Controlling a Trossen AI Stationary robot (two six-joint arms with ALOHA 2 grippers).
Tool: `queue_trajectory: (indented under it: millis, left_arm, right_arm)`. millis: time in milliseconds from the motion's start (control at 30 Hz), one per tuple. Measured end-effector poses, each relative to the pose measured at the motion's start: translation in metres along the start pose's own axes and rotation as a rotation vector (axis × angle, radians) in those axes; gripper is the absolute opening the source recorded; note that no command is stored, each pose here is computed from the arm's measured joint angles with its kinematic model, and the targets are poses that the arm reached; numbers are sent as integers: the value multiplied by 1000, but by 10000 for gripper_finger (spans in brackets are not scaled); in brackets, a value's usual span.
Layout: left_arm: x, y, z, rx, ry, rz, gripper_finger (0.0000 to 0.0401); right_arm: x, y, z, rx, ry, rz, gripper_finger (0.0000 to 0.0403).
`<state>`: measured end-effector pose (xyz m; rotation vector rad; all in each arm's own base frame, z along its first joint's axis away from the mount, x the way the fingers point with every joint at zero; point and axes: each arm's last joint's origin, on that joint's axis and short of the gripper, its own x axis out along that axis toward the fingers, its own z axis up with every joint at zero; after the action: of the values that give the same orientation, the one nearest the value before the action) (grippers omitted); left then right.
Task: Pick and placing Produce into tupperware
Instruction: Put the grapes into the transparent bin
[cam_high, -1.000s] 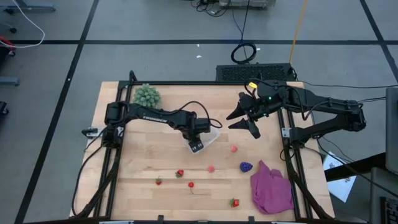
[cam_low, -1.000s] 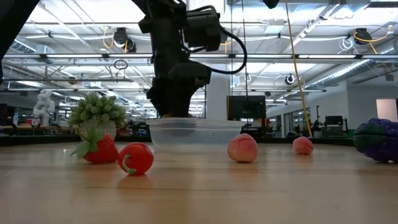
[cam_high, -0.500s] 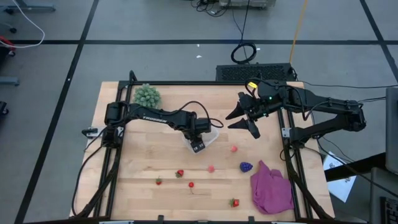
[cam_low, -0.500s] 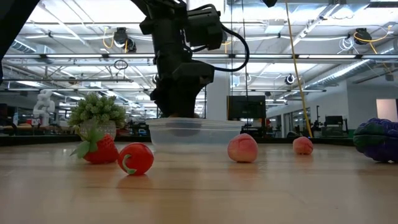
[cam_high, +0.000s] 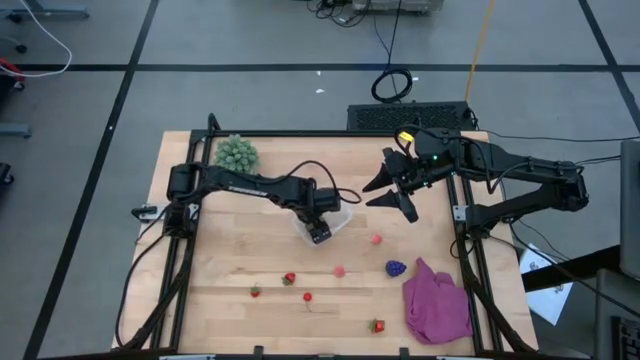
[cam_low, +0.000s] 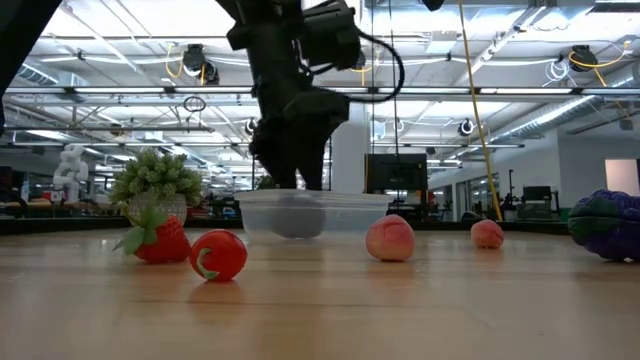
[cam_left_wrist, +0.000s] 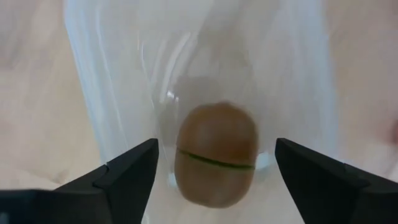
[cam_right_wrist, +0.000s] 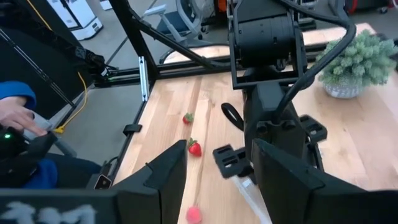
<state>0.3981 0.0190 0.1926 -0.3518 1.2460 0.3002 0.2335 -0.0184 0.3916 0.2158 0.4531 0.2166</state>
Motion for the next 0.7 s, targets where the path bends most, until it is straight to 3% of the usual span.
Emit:
queue_trajectory:
  millis: [200,333,533,700]
  left_arm:
    - [-35,-4,12,65,-54,-4,329]
    - [-70,-1,7,72,-26,51,323]
    - [-123,0,-27,25,61,158,321]
    - [-160,-10,-58,-8,30,246,323]
  right_arm:
    - [-2,1,2,-24,-19,2,173]
    - [-9,4,1,-30,-24,2,173]
    - [-31,11,-5,-46,-5,-3,173]
    - [-42,18,-9,-49,5,12,173]
